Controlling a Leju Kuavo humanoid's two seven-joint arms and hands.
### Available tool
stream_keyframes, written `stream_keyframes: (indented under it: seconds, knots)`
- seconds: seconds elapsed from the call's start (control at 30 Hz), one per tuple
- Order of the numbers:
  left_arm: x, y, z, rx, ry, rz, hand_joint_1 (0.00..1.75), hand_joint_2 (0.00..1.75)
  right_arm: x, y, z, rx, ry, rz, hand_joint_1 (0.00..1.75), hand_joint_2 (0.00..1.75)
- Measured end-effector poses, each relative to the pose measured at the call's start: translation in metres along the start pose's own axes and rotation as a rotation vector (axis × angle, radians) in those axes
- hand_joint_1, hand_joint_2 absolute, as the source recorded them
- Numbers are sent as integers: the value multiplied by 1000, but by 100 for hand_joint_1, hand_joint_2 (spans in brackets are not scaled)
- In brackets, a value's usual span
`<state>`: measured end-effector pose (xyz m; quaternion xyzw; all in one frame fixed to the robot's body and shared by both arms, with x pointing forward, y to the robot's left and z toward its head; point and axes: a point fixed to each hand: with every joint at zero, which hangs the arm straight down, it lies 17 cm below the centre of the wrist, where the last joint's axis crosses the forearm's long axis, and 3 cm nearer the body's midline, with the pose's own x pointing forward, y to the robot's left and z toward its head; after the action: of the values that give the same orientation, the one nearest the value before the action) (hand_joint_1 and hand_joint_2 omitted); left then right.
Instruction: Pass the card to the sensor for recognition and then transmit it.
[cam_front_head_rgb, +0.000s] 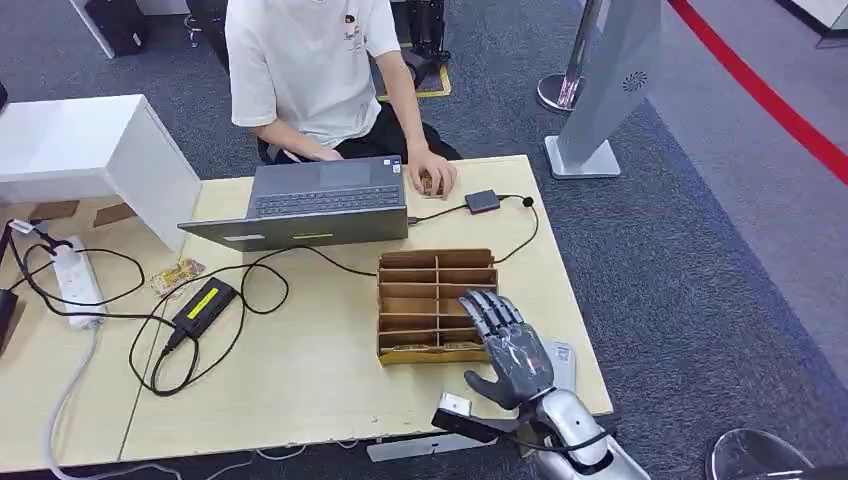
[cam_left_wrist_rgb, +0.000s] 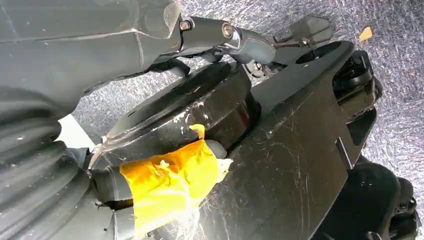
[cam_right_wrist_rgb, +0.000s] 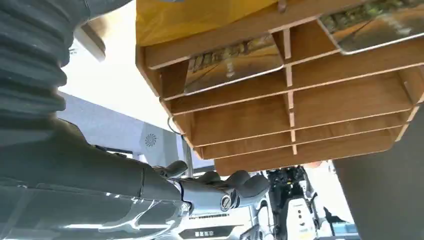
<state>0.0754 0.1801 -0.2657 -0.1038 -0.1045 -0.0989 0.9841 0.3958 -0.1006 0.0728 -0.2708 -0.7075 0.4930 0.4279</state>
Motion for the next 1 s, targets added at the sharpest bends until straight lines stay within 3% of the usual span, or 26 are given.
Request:
stream_keyframes:
  seconds: [0.4, 0.43, 1.0]
  knots:
    - [0, 0, 0, -2, -2, -5, 0, 175, -1, 12, -1, 25, 11, -20, 0, 175]
    - [0, 0, 0, -2, -1, -6, 0, 175, -1, 13, -1, 25, 11, -20, 175, 175]
    - [0, -1, 0, -5, -2, 1, 0, 175, 2, 9, -3, 7, -2, -37, 175, 175]
